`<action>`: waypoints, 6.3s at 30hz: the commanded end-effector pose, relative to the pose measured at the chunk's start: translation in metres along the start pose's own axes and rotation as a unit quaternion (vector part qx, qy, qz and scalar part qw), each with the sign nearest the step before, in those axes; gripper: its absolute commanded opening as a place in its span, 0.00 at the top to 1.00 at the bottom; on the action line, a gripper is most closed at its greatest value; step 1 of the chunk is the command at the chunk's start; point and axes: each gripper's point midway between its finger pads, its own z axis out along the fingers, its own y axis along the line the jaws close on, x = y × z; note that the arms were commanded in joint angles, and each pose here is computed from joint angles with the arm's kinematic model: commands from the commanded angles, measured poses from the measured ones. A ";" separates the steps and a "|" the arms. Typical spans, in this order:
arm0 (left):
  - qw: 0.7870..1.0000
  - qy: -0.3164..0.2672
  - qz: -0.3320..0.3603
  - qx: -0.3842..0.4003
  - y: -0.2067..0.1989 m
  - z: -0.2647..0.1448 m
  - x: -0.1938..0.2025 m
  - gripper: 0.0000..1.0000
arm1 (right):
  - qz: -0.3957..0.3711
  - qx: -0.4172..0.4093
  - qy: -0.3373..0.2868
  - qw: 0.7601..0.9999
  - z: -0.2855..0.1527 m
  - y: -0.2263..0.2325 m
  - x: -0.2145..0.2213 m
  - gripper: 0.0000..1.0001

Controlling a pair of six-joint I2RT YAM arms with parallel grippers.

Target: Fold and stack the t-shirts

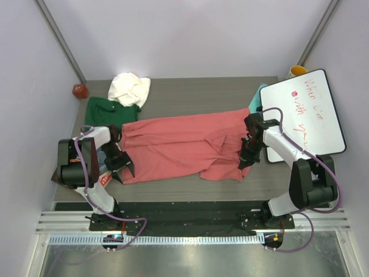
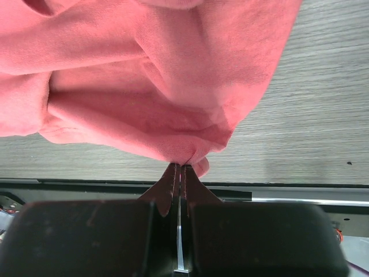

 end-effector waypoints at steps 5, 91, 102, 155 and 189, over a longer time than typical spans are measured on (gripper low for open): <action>1.000 0.025 0.004 -0.012 0.005 0.005 0.007 0.46 | 0.004 -0.024 -0.024 0.999 -0.017 0.008 -0.009 0.99; 0.988 -0.146 0.053 0.016 -0.061 -0.107 -0.125 0.97 | 0.061 -0.046 -0.179 0.981 -0.103 0.027 -0.204 0.99; 0.990 -0.131 0.053 0.030 -0.081 -0.092 -0.149 0.93 | 0.068 -0.033 -0.164 0.984 -0.079 0.026 -0.222 0.99; 0.972 -0.175 0.128 0.086 -0.164 -0.108 -0.110 0.62 | 0.014 -0.085 -0.069 0.994 -0.013 0.076 -0.133 0.47; 0.973 -0.168 0.137 0.075 -0.158 -0.100 -0.103 0.63 | 0.009 -0.054 -0.098 0.994 0.020 0.085 -0.176 0.99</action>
